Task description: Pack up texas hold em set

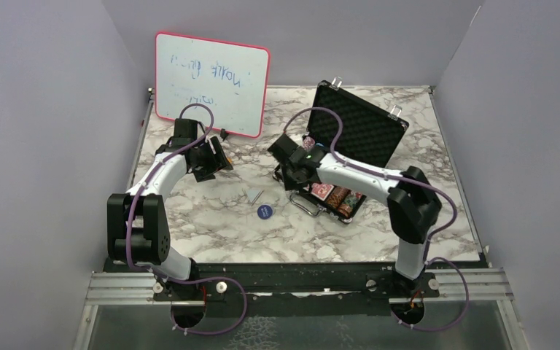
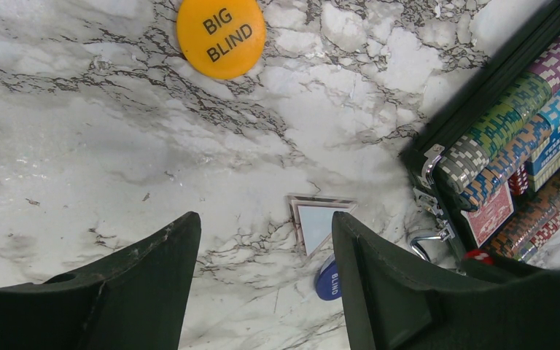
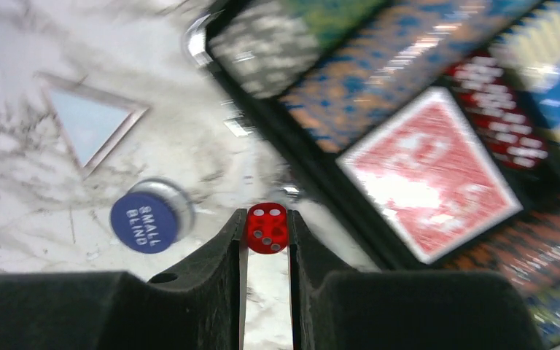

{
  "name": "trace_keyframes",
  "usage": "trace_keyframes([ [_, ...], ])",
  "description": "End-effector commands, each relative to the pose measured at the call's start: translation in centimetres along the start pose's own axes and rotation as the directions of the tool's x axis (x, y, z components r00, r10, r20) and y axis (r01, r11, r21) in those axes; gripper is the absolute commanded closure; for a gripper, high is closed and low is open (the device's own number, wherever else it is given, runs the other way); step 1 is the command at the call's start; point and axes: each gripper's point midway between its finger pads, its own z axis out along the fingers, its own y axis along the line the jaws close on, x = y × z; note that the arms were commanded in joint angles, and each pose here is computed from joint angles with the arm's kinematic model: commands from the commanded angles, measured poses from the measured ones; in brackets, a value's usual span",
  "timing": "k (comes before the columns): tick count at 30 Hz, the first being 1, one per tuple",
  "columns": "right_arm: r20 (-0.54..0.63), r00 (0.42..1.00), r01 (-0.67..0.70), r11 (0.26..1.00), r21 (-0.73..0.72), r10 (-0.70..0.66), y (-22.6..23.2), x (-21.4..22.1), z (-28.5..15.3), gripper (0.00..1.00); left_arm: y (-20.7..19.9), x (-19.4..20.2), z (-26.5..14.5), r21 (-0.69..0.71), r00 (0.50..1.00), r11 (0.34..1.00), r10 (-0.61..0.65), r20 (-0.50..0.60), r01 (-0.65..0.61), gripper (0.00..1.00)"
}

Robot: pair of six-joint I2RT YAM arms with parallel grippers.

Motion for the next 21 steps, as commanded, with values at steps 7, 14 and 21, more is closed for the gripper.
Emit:
trace_keyframes([
  [7, 0.171, 0.896, -0.439, 0.873, 0.211, 0.409, -13.8, -2.3, -2.3, 0.78, -0.2, -0.2, -0.2, 0.005, 1.000, 1.000, 0.013, 0.011, -0.013, 0.31],
  [14, 0.117, 0.878, -0.478, 0.842, 0.251, 0.464, -16.2, -1.1, -0.8, 0.78, -0.1, 0.0, -0.2, 0.002, 1.000, 1.000, 0.013, 0.010, -0.013, 0.31],
  [21, 0.085, 0.866, -0.496, 0.821, 0.284, 0.494, -16.4, -0.5, 0.5, 0.79, -0.3, -0.2, -0.3, 0.006, 1.000, 1.000, 0.017, 0.016, -0.017, 0.31],
])
